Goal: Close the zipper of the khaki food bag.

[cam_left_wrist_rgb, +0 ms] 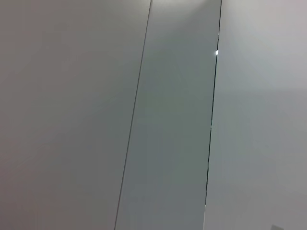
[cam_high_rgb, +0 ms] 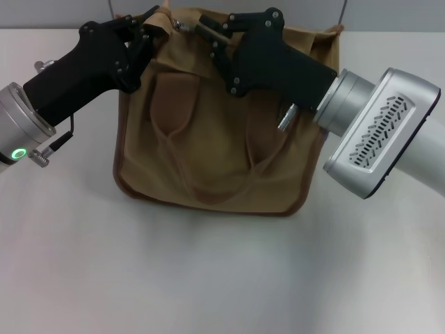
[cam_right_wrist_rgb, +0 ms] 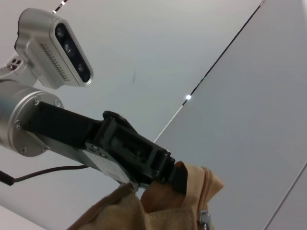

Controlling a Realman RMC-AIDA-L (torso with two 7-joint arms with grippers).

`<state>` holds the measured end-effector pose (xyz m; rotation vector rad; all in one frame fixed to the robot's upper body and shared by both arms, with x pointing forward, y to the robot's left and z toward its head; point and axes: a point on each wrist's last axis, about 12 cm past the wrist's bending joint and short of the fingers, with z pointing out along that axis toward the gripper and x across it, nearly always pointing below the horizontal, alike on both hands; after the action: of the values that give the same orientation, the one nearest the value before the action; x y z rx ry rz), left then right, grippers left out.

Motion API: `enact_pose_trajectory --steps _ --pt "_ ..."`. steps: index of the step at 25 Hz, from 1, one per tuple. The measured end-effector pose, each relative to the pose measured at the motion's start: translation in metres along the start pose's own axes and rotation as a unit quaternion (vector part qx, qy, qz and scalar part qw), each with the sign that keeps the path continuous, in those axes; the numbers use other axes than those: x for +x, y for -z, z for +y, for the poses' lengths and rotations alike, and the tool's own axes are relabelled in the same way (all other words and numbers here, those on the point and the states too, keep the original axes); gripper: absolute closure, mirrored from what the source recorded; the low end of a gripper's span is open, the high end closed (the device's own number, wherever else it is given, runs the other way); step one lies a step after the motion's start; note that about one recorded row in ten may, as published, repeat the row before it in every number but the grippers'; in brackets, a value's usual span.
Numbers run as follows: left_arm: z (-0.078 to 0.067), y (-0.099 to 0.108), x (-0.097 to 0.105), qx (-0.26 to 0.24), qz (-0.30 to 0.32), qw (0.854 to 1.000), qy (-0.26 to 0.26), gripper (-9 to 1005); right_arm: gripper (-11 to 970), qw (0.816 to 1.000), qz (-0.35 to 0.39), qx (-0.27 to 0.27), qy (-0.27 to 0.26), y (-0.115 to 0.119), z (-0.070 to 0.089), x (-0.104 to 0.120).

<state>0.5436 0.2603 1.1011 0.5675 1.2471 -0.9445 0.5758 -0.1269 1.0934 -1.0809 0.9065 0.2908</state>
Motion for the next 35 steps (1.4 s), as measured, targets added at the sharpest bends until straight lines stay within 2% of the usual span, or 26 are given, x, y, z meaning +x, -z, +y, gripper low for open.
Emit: enact_pose_trajectory --steps 1,6,17,28,33,35 --pt "0.0 0.0 0.0 0.0 0.0 1.0 0.0 948 921 1.0 0.0 0.0 0.0 0.0 0.0 0.0" --pt "0.0 0.0 0.0 0.0 0.0 1.0 0.0 947 834 1.0 -0.002 -0.002 0.001 -0.002 0.0 -0.001" --pt "0.0 0.001 0.0 0.0 0.0 1.0 0.0 945 835 1.0 -0.002 -0.017 -0.003 -0.004 0.002 -0.001" --pt "0.0 0.0 0.0 0.001 -0.001 1.0 0.001 942 611 0.999 0.022 -0.02 -0.018 -0.017 -0.003 0.002" --pt "-0.001 -0.001 0.0 0.003 -0.002 1.0 0.001 941 549 1.0 0.018 -0.02 -0.016 -0.017 -0.003 0.001" --pt "-0.001 -0.001 0.0 0.004 -0.002 1.0 0.001 941 552 1.0 0.017 -0.019 -0.014 -0.016 -0.003 0.001"
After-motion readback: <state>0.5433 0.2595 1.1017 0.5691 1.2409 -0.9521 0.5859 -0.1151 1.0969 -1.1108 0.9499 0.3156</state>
